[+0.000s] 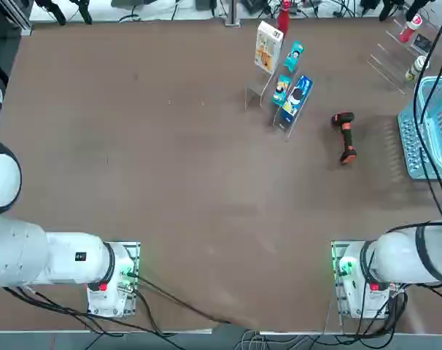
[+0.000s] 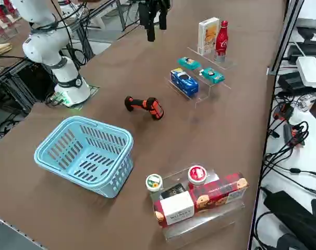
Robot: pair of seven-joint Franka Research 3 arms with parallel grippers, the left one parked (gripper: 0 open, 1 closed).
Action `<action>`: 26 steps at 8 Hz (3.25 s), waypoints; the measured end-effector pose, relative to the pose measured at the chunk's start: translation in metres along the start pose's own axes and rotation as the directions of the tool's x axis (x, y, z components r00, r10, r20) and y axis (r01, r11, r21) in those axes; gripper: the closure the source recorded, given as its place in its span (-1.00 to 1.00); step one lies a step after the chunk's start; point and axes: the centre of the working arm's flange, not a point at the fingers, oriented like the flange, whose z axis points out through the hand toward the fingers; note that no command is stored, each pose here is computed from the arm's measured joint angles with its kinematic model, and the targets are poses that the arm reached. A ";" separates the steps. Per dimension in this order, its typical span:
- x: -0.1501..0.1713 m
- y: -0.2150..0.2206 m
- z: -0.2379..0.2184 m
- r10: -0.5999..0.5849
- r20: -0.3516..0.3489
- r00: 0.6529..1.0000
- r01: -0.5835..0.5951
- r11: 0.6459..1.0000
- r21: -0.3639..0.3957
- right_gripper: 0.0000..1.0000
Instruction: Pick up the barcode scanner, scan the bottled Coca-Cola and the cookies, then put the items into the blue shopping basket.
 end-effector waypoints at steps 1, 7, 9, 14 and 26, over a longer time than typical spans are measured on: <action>0.000 -0.001 0.000 -0.004 0.000 1.000 0.004 1.000 0.000 -1.00; -0.006 -0.051 0.102 -0.081 0.036 0.996 0.082 0.997 -0.004 -1.00; -0.046 -0.044 0.168 -0.065 0.013 0.998 0.065 0.998 0.003 -1.00; -0.149 -0.022 0.232 -0.032 -0.058 0.998 0.034 0.999 0.026 -1.00; -0.156 0.006 0.374 0.025 -0.174 0.984 -0.019 0.999 0.034 -1.00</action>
